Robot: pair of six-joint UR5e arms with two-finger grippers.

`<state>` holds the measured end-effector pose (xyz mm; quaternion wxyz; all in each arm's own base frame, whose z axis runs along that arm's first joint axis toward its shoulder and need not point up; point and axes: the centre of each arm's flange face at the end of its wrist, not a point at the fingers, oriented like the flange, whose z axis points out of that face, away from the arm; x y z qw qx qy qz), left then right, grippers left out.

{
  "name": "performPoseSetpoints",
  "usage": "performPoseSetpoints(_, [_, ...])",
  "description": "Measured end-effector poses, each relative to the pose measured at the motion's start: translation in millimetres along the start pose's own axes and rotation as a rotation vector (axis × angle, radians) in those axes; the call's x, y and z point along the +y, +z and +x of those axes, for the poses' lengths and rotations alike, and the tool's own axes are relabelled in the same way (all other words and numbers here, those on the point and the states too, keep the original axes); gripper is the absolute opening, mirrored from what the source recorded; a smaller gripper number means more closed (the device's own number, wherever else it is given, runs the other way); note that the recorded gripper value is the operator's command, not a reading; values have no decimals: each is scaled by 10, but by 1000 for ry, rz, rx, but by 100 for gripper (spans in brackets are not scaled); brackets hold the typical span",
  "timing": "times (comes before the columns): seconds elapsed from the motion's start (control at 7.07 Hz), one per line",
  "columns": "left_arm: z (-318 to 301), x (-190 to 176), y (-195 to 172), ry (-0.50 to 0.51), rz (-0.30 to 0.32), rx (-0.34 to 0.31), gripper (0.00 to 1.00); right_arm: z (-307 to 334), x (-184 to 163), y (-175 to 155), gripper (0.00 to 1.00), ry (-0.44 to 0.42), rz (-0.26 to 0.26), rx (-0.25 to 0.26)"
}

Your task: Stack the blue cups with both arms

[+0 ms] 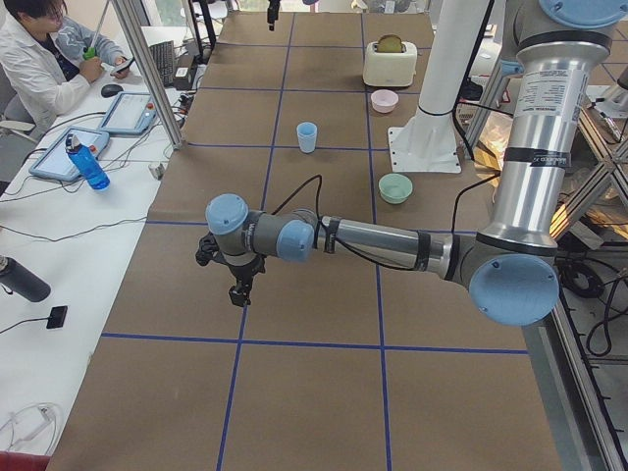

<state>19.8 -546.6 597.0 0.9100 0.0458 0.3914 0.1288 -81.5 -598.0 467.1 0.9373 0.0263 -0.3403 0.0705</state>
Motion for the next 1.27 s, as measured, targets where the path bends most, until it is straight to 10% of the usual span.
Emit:
performPoseSetpoints(0.57, [-459, 393, -130, -61, -47, 1, 99, 2253, 1058, 208, 100, 35, -97, -16])
performPoseSetpoints(1.27, [-580, 608, -134, -97, -48, 2, 99, 2625, 1606, 257, 100, 95, -124, -13])
